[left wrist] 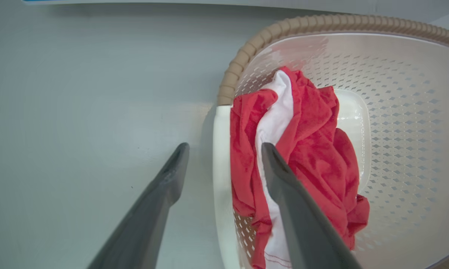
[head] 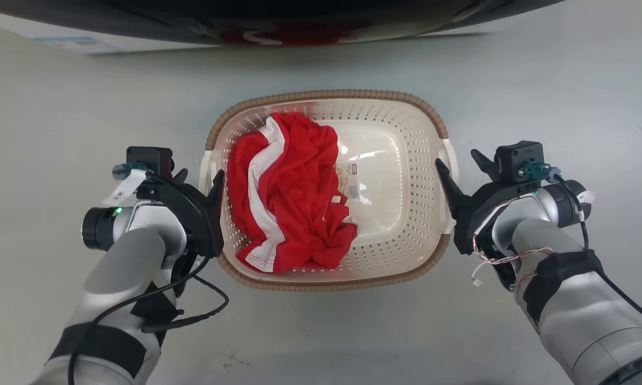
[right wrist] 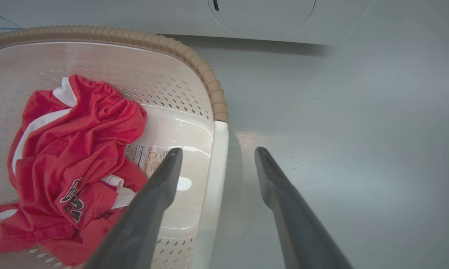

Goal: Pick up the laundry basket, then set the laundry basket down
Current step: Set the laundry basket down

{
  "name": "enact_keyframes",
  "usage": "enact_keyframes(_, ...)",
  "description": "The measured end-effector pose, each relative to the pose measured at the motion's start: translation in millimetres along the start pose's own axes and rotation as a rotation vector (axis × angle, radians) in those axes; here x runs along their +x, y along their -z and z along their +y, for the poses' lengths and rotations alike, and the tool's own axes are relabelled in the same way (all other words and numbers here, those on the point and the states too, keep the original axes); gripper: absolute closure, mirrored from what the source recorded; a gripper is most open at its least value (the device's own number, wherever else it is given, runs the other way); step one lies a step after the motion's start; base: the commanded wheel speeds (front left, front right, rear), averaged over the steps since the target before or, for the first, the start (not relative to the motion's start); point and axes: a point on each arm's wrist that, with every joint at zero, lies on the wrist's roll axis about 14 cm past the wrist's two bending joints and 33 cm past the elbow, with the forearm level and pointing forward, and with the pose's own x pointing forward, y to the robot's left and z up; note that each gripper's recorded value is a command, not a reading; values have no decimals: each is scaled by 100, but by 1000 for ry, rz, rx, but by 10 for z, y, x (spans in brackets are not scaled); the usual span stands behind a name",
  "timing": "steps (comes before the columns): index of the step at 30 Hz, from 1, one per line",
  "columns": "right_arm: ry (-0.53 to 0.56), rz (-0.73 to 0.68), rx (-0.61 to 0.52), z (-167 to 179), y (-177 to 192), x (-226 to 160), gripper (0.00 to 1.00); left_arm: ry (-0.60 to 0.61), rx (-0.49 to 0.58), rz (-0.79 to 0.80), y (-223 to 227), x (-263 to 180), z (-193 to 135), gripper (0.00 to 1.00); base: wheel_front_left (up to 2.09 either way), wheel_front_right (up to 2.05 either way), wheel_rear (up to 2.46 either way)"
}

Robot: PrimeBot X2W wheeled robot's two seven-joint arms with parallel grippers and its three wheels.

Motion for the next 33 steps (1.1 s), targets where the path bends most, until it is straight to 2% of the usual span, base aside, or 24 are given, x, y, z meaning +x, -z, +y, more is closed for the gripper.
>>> enact_keyframes(17, 48, -108, 4, 5, -308, -550, 0, 18, 36, -233, -375, -532, -185, 0, 0, 0, 0)
enact_keyframes(33, 79, -267, 69, 123, -646, -1105, 0, 19, 39, -402, -608, -1151, -270, 0, 0, 0, 0)
